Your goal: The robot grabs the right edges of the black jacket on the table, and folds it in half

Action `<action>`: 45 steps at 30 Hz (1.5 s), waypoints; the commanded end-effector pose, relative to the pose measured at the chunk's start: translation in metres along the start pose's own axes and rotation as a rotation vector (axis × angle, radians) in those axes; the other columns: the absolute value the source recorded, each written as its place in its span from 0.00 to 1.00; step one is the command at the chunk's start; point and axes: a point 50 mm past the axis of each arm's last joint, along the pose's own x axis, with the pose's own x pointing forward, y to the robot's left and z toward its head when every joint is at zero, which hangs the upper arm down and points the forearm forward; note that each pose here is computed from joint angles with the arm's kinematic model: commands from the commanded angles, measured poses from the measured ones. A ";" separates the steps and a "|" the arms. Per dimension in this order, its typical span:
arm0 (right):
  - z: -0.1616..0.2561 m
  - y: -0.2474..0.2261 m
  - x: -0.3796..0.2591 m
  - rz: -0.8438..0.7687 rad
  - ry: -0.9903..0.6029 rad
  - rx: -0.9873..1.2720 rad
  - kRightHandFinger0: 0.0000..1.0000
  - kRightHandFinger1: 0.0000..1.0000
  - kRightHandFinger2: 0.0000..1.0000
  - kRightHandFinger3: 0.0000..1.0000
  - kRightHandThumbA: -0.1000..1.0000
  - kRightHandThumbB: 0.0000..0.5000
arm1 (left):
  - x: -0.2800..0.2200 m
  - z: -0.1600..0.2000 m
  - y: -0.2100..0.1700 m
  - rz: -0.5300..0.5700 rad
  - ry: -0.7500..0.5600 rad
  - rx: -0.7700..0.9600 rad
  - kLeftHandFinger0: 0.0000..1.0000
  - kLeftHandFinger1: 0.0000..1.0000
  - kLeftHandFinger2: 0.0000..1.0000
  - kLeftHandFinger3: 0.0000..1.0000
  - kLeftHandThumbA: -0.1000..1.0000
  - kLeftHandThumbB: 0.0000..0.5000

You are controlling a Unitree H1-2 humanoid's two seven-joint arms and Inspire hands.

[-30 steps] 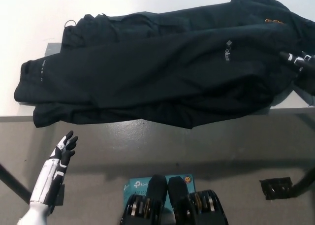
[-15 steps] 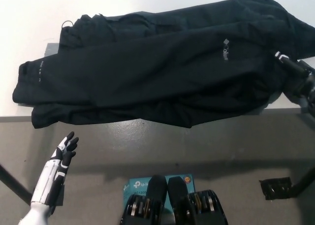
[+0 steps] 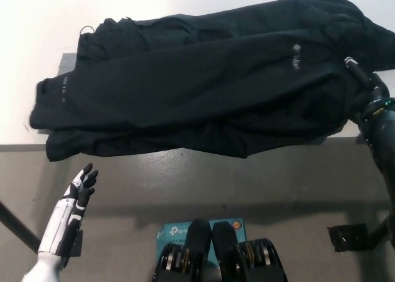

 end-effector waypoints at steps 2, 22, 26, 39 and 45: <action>0.072 0.055 -0.005 0.055 -0.275 0.069 0.00 0.21 0.75 0.47 0.00 0.19 | 0.003 0.014 0.010 0.014 -0.073 0.029 1.00 1.00 1.00 1.00 1.00 0.48; 0.175 0.241 -0.110 0.430 -0.856 -0.521 0.00 0.35 0.74 0.70 0.00 0.31 | 0.008 0.017 0.009 0.010 -0.073 0.025 1.00 1.00 1.00 1.00 1.00 0.46; 0.149 0.264 -0.123 0.485 -0.942 -0.831 0.00 0.30 0.69 0.72 0.00 0.32 | 0.009 0.017 0.010 0.013 -0.080 0.028 1.00 1.00 1.00 1.00 1.00 0.45; -0.016 0.312 -0.141 0.896 -1.130 -1.730 0.00 0.42 0.79 0.72 0.00 0.44 | 0.009 0.019 0.008 0.008 -0.075 0.009 1.00 1.00 1.00 1.00 1.00 0.48; -0.083 0.315 -0.153 1.040 -1.139 -1.851 0.00 0.24 0.61 0.47 0.00 0.35 | 0.010 0.023 0.005 -0.004 -0.083 0.022 1.00 1.00 1.00 1.00 1.00 0.49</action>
